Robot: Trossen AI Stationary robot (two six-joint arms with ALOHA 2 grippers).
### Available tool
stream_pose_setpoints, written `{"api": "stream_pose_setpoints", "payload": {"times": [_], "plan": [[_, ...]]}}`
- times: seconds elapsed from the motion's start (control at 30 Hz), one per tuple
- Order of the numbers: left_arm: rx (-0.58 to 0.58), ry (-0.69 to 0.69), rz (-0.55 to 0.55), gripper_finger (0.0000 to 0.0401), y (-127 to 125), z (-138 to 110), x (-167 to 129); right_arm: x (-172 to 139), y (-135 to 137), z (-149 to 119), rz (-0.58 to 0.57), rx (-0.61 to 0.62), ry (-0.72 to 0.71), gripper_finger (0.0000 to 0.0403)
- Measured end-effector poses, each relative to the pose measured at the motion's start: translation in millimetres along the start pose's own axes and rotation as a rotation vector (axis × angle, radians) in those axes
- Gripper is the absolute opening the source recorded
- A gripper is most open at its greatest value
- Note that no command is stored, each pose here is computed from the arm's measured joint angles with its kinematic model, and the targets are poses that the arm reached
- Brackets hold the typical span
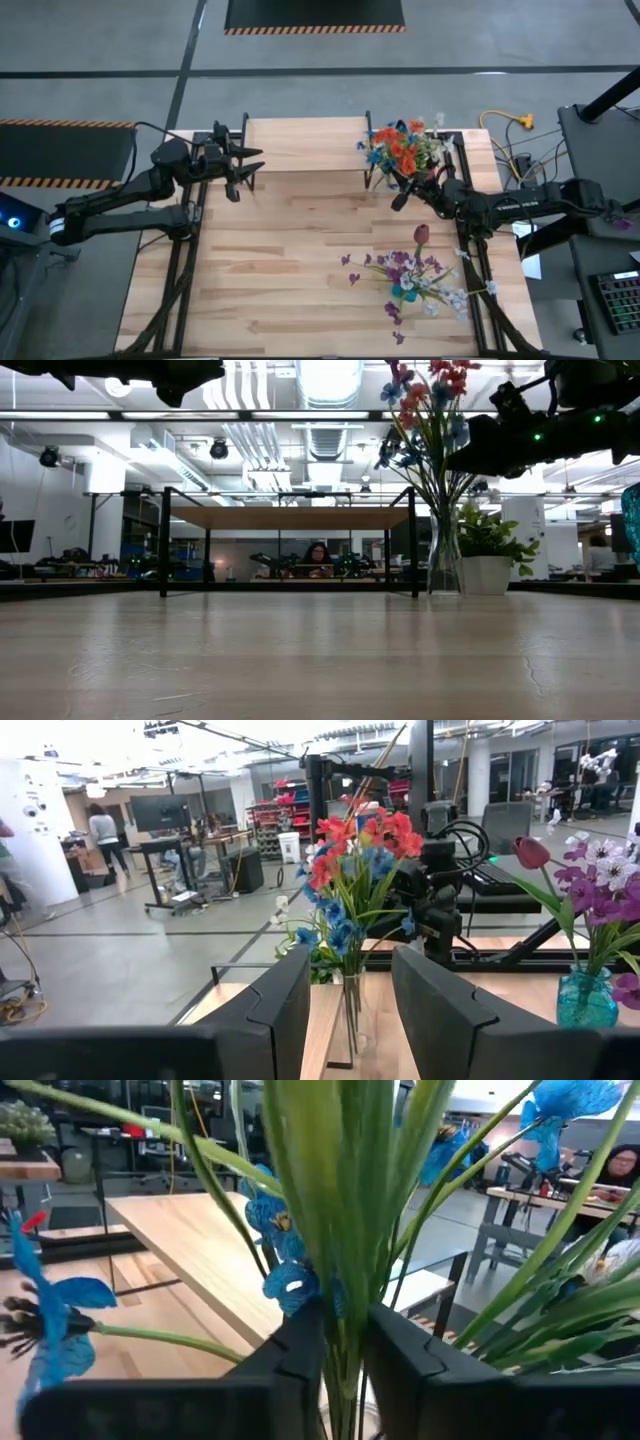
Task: Pick and place flowers into a vace then onto a shelf
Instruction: Adjust the orange flowers on the transparent flower vase, then put the transparent flower vase on the shelf
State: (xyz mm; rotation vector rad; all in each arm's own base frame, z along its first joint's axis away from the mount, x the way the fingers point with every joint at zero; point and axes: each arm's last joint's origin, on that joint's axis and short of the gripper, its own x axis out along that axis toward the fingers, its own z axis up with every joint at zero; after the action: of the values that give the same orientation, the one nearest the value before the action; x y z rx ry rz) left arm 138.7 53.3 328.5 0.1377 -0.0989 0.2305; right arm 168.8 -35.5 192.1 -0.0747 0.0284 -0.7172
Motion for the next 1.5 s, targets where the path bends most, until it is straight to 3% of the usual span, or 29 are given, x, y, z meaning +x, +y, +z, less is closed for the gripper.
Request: {"api": "stream_pose_setpoints", "payload": {"times": [0.37, 0.7, 0.97, 1.27, 1.5], "plan": [[-0.011, 0.001, 0.014, 0.0127, 0.4, 0.0, 0.0, 2.7, 1.5, 12.0, 0.012, -0.070, 0.115, 0.0204], [-0.012, 0.006, 0.027, 0.0127, 0.7, -0.4, 0.0, -4.8, -6.6, 49.4, -0.002, -0.058, 0.354, 0.0274], [-0.014, 0.007, 0.026, 0.0127, 0.6, -0.3, -0.7, -18.2, -9.1, 69.9, 0.076, -0.044, 0.387, 0.0303], [-0.014, 0.003, 0.027, 0.0127, 0.1, 1.2, -4.6, -36.9, -19.9, 87.7, 0.099, -0.030, 0.411, 0.0301], [-0.014, 0.006, 0.026, 0.0127, -0.4, 1.7, -7.5, -57.6, -31.8, 78.9, 0.122, -0.048, 0.486, 0.0298]]}}
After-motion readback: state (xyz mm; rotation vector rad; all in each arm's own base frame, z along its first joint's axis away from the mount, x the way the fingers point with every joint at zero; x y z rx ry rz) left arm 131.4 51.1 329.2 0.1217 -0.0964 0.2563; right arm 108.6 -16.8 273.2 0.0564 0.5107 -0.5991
